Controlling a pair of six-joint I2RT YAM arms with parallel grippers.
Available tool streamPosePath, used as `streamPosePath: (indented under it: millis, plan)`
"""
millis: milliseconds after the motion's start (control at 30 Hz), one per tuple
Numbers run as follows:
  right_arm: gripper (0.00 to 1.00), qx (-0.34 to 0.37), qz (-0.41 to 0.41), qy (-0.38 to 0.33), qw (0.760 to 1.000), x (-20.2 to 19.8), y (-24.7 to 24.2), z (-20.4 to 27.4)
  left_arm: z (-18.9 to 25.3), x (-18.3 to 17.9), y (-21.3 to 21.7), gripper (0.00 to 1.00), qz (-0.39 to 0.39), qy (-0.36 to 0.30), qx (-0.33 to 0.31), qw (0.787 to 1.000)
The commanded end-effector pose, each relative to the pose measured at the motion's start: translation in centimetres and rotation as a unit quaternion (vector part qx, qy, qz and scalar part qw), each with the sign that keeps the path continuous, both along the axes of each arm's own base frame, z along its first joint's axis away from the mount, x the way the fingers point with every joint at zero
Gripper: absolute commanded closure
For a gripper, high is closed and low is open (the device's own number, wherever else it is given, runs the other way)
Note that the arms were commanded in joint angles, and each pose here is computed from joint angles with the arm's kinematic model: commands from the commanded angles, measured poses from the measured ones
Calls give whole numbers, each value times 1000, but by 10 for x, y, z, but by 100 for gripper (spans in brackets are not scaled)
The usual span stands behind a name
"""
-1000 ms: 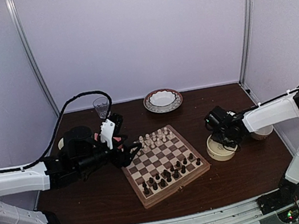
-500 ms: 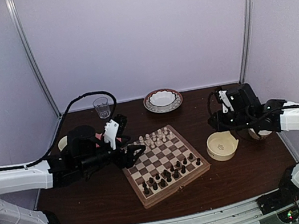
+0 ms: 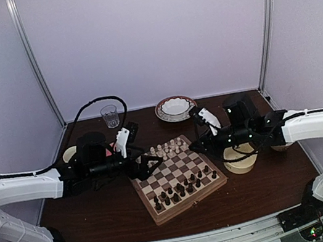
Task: Set up the chess pieces on the board
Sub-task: Pass from the right arm to the left
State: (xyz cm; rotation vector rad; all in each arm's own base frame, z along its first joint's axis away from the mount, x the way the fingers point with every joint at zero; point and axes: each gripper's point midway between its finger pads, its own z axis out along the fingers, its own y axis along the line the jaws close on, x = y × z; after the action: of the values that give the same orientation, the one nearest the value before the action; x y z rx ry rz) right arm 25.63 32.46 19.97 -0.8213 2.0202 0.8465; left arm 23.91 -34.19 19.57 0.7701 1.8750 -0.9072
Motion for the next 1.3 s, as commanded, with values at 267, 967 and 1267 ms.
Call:
streamPosePath:
  millis: [267,967,1267]
  plan:
    - [96,54,98,-135,985,-41,29,18,21,-18,-46,18,-108,105,-112,982]
    - [98,-8,109,-208,972,-57,33,13,30,-29,-77,29,-187,312,-229,903]
    - [98,-35,101,-225,969,-55,38,7,24,-32,-85,35,-196,344,-224,890]
